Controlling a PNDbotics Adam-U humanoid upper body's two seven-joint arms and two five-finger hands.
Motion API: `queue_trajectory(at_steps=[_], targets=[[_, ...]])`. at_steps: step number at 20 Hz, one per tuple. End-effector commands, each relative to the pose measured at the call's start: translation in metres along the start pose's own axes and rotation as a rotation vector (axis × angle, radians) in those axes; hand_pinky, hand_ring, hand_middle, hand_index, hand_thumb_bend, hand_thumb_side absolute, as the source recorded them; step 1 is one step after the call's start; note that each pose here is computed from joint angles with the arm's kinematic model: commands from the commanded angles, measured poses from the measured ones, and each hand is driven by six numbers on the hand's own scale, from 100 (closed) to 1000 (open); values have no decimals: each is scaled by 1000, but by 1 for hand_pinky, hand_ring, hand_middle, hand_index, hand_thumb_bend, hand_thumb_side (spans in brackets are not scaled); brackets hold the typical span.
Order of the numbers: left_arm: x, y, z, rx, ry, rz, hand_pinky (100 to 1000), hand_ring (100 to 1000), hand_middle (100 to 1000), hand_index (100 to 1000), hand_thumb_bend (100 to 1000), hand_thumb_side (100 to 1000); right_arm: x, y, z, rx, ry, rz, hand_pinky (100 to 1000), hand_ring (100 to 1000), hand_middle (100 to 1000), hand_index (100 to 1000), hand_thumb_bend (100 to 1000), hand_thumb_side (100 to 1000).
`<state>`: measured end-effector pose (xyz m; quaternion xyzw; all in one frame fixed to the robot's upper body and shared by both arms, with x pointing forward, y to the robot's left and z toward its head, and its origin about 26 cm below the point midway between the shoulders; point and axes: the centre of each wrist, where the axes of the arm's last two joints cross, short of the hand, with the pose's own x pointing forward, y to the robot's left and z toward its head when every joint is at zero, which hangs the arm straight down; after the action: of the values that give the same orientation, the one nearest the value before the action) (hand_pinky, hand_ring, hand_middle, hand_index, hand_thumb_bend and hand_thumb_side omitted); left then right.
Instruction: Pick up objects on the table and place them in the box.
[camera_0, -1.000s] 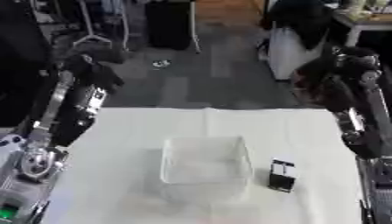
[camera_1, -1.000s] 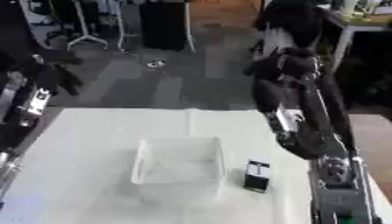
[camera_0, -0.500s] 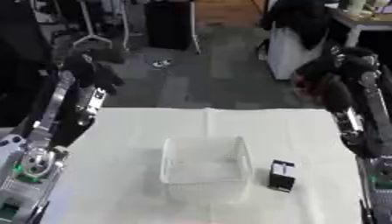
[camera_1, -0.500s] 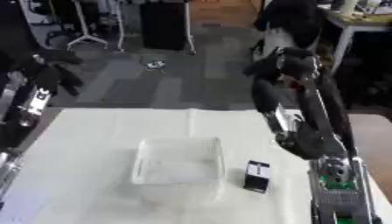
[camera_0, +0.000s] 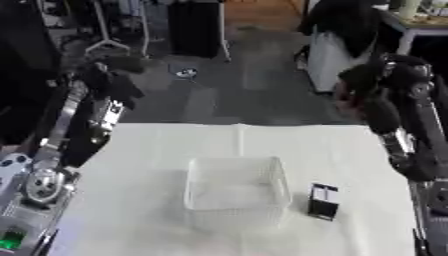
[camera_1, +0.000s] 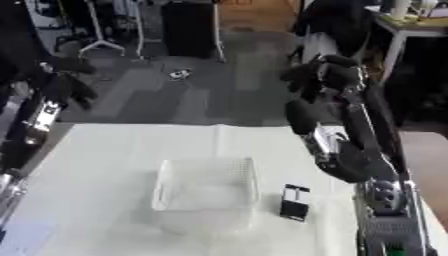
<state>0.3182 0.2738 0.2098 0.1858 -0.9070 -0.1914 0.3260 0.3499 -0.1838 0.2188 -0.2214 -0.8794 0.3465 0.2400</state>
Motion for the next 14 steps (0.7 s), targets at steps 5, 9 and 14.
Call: queue_trajectory(at_steps=[5,9,14], targets=[[2,8,-3,-8,-14,-22,407,530,667,786,136,893,-52,5,-21,206,65,260,407,431,571,773,531,1000],[0,9,-2,-13,-9,-25,407,530,667,786,136,893,-78,3,-39,345,40,416,503,508,638,834,652,1000],[-1,9,-1,-17,-4,-30,407,530,667,787,136,893,-110,3,-52,490,21,574,563,554,671,838,722,1000]])
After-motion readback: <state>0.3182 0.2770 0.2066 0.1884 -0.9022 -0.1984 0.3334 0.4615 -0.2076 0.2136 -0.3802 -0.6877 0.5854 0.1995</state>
